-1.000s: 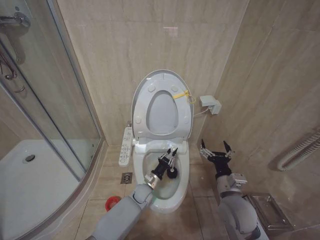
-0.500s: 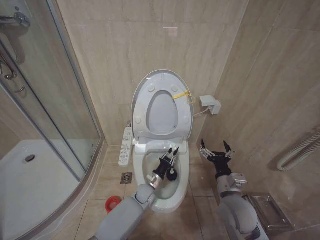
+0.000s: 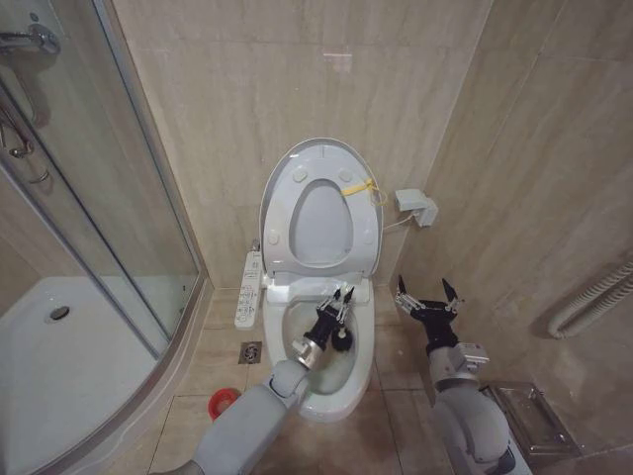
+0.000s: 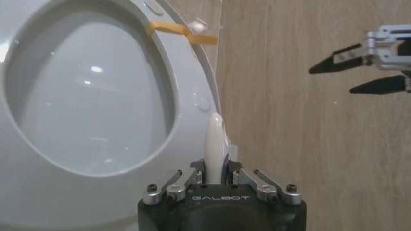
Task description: Open the toilet lid, clean the toilet bowl with a toilet brush, close the toilet lid, and flush.
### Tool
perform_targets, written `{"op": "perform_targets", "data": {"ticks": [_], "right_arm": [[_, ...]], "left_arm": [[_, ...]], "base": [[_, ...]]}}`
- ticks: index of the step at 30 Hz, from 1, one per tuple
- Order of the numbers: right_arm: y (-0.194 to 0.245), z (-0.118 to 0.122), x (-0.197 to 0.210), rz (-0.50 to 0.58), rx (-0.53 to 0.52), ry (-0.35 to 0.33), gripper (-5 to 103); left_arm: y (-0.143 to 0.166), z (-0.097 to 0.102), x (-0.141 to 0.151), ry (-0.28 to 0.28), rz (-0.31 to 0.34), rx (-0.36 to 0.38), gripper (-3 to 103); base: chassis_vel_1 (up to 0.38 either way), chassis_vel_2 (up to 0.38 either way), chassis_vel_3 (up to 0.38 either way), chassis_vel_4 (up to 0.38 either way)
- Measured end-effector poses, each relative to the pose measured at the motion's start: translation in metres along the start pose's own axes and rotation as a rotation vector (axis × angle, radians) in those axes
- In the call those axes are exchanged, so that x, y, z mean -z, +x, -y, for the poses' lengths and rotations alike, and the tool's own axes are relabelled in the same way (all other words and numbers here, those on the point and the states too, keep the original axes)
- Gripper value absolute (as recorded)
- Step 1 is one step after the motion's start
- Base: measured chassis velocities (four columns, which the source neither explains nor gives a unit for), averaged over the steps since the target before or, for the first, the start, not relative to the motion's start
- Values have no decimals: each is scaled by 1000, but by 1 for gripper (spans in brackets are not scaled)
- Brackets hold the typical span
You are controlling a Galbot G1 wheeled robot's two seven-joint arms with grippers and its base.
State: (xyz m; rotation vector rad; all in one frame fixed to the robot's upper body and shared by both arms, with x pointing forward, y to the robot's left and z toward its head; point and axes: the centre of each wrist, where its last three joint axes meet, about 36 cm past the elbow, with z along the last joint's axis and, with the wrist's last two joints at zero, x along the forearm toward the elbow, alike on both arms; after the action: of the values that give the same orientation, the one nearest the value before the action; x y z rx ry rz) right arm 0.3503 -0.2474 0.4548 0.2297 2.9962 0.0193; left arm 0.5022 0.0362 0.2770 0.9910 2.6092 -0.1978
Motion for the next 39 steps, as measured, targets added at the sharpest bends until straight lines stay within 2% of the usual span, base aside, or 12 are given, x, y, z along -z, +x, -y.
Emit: {"op": "perform_targets", "data": {"ticks": [4, 7, 12, 15, 21, 33, 39], "right_arm": [[0, 0, 0, 0, 0, 0, 100], [0, 0, 0, 0, 0, 0, 100], [0, 0, 0, 0, 0, 0, 100], [0, 0, 0, 0, 0, 0, 100], [0, 0, 0, 0, 0, 0, 100], [0, 0, 0, 0, 0, 0, 100], [0, 0, 0, 0, 0, 0, 100]], "left_arm": [[11, 6, -15, 4, -43, 4, 21], [13, 7, -18, 1, -51, 0, 21], [-5, 10, 0, 5, -8, -16, 21], [-10, 11, 2, 8, -4, -17, 21], [2, -1, -23, -32, -62, -7, 21], [-26, -9, -11, -59, -24, -25, 21], [1, -5, -19, -60, -54, -29, 21]], "base": [[0, 0, 0, 0], [0, 0, 0, 0], [0, 0, 0, 0], [0, 0, 0, 0], [0, 0, 0, 0], [0, 0, 0, 0], [0, 0, 0, 0]]}}
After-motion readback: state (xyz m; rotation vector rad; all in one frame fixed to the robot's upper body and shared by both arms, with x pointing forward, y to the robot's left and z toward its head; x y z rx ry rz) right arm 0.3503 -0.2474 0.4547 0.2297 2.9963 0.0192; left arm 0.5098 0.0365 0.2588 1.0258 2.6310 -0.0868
